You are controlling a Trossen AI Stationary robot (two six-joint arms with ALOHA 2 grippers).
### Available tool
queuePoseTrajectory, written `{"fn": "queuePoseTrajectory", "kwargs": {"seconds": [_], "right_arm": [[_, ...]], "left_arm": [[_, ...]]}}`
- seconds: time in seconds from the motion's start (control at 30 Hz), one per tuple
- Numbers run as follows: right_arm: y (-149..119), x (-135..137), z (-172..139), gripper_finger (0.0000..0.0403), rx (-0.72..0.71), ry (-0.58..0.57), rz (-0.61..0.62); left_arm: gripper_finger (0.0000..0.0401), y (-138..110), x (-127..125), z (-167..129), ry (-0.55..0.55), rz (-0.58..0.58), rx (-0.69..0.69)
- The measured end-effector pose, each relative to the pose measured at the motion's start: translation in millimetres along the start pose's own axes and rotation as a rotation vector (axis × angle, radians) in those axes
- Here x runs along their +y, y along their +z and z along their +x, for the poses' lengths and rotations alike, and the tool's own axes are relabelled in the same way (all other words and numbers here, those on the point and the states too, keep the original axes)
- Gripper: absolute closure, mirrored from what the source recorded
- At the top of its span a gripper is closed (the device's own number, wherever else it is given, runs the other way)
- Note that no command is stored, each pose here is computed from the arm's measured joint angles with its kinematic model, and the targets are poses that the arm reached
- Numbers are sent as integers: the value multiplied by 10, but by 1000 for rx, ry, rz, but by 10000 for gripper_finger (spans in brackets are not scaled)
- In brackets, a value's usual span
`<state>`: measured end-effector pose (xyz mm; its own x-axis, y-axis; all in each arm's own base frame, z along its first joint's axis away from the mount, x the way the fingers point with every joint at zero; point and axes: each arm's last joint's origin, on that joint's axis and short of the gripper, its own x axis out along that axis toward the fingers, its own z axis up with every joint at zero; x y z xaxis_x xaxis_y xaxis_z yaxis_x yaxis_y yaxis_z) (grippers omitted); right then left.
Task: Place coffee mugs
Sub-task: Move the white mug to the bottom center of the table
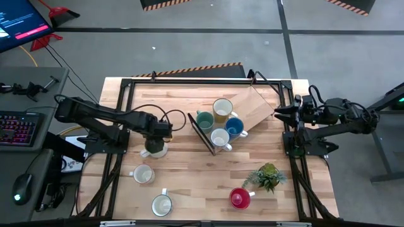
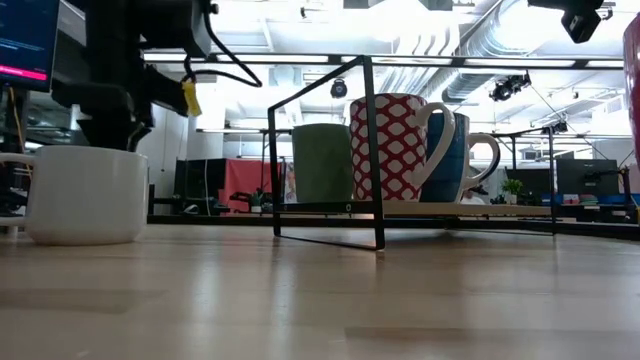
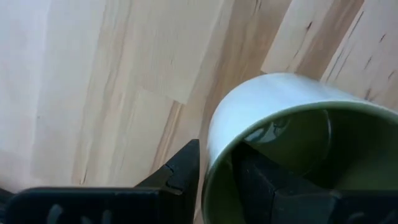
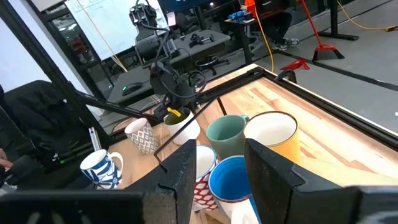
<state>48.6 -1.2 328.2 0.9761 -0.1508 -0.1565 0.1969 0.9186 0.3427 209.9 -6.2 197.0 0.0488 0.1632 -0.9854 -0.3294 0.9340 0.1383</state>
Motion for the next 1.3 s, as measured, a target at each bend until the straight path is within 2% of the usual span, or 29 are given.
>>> {"fn": "queuePoseTrajectory", "kwargs": {"seconds": [0.2,0.37,0.53,0.77,0.87,1.07,1.3], "right_arm": [[-4,6,0,279,10,23,0],[-3,7,-1,279,11,23,0],[-4,6,0,279,11,23,0],[-4,6,-1,279,12,23,-1],[-4,5,-1,279,11,20,-1],[7,8,0,279,-3,17,3],[23,14,-1,279,-19,24,8]], "left_arm": [[324,27,-29,82,6,33,41],[385,17,-26,76,2,35,49],[393,16,-17,18,-19,9,1],[393,97,-88,-119,-175,-11,-71],[393,174,-155,-218,-224,-2,-124],[393,409,-366,-429,-254,23,-181],[393,812,-776,-512,-264,147,-197]]}}
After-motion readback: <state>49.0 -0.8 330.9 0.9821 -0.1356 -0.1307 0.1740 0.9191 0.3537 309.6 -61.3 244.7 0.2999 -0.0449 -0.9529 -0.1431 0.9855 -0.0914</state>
